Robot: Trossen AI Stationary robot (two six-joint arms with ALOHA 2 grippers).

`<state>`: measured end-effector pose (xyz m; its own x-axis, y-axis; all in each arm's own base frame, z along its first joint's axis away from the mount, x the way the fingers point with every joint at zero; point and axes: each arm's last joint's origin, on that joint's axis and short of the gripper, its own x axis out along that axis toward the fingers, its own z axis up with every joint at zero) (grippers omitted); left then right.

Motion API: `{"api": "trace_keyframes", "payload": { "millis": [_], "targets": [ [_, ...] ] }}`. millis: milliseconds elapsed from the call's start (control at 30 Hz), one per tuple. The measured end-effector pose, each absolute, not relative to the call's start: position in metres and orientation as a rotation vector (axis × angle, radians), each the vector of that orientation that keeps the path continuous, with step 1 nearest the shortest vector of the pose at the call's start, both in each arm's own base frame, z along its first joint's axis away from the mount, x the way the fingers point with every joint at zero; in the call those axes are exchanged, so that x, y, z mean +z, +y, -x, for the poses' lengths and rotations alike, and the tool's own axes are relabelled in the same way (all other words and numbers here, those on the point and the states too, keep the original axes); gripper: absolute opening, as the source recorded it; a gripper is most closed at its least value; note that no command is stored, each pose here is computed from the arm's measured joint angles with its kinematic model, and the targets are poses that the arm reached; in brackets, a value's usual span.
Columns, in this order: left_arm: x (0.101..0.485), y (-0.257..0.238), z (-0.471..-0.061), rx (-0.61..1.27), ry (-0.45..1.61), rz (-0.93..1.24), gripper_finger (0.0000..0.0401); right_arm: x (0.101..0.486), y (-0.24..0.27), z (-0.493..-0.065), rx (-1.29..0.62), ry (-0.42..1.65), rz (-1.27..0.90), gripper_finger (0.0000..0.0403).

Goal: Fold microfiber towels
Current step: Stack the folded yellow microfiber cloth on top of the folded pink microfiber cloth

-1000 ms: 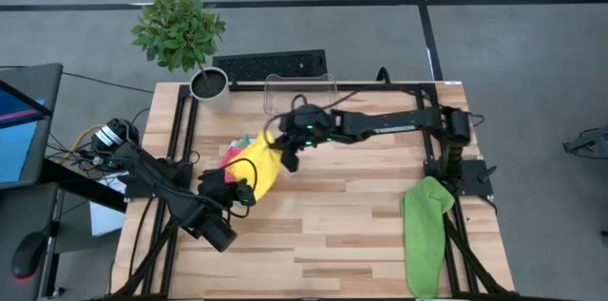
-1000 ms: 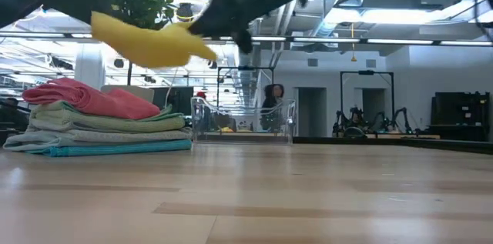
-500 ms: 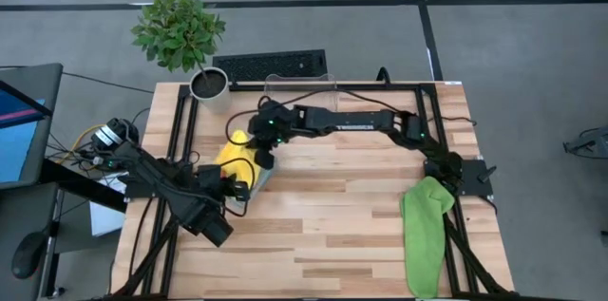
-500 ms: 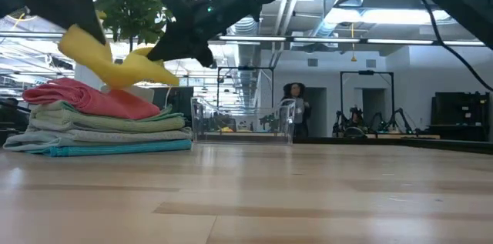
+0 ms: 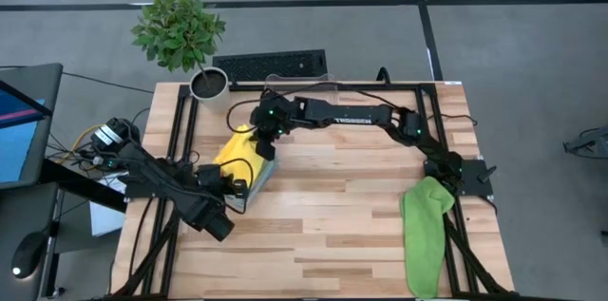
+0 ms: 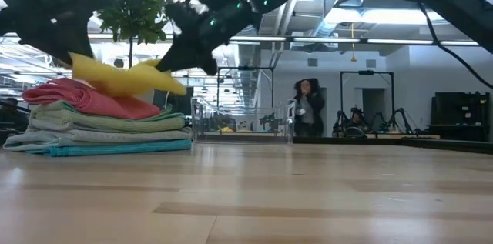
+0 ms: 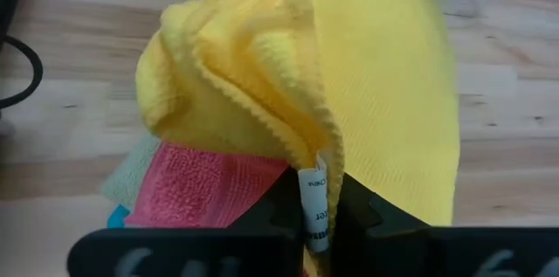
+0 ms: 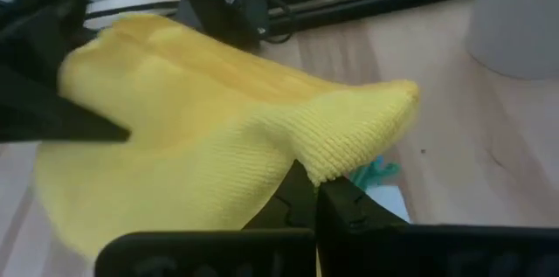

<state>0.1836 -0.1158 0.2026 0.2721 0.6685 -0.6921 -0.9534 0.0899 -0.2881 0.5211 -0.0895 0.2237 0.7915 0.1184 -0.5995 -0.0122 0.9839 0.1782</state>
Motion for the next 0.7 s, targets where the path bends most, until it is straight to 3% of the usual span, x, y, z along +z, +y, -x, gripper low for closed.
{"api": "trace_keyframes", "payload": {
  "millis": [367,700],
  "targets": [
    [0.213,-0.112,-0.177,1.256,0.460,0.841,0.0017,0.198,-0.083,-0.527,0.085,0.712,-0.175,0.0021],
    [0.218,-0.112,-0.172,1.263,0.573,0.876,0.0021,0.200,-0.086,-0.528,0.073,0.687,-0.175,0.0074]
  ]
}}
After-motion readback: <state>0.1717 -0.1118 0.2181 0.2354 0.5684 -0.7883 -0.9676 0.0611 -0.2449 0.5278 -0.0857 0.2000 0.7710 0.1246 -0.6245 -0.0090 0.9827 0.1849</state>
